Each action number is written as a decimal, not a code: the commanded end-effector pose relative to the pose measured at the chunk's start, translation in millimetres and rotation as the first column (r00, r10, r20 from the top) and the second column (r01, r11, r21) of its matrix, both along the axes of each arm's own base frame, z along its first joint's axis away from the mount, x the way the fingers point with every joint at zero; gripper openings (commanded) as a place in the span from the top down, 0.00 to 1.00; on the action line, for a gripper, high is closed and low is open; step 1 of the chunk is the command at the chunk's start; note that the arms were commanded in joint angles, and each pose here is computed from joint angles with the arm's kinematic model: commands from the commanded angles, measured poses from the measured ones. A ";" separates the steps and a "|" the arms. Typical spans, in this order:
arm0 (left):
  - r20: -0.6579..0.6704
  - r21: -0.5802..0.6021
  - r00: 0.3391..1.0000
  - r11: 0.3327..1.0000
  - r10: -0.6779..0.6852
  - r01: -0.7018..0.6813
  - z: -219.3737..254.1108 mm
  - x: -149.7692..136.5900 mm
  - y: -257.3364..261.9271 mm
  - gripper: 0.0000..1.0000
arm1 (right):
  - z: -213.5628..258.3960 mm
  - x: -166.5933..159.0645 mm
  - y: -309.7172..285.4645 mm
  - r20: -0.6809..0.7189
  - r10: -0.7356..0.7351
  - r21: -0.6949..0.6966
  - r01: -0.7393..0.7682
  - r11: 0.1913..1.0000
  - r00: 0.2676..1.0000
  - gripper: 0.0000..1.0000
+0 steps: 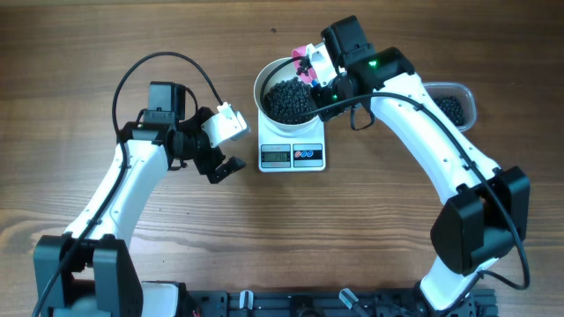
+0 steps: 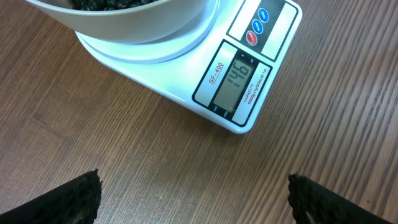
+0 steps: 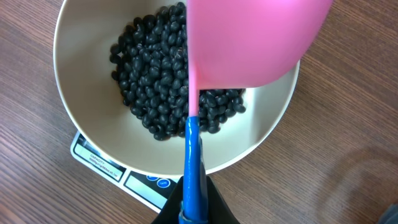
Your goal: Scoop item into bowl and weigh 150g on scale
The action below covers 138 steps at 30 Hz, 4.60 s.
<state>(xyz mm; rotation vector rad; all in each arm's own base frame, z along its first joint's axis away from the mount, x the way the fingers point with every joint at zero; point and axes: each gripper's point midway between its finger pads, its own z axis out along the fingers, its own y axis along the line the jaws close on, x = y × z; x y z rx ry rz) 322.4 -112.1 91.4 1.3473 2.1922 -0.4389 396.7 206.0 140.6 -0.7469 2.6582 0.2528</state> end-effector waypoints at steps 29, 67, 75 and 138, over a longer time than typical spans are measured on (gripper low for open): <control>-0.009 -0.011 1.000 1.000 -0.010 0.010 -3.5 -2.0 -1.2 0.00 | 13.5 4.6 11.7 0.045 0.016 0.060 -0.019 0.998 0.999 0.96; -0.009 -0.011 1.000 1.000 -0.010 0.010 -3.5 -2.0 -1.2 0.00 | 16.0 -13.6 1.4 -0.115 0.051 0.240 -0.022 0.971 0.992 0.96; -0.009 -0.011 1.000 1.000 -0.010 0.010 -3.5 -1.9 -1.1 0.00 | 7.7 -21.6 -7.7 -0.127 0.066 0.155 -0.046 0.987 0.990 0.96; -0.009 -0.011 1.000 1.000 -0.010 0.010 -3.5 -2.0 -1.3 0.00 | 14.9 -22.7 2.5 -0.122 0.117 0.241 -0.085 0.967 0.986 0.96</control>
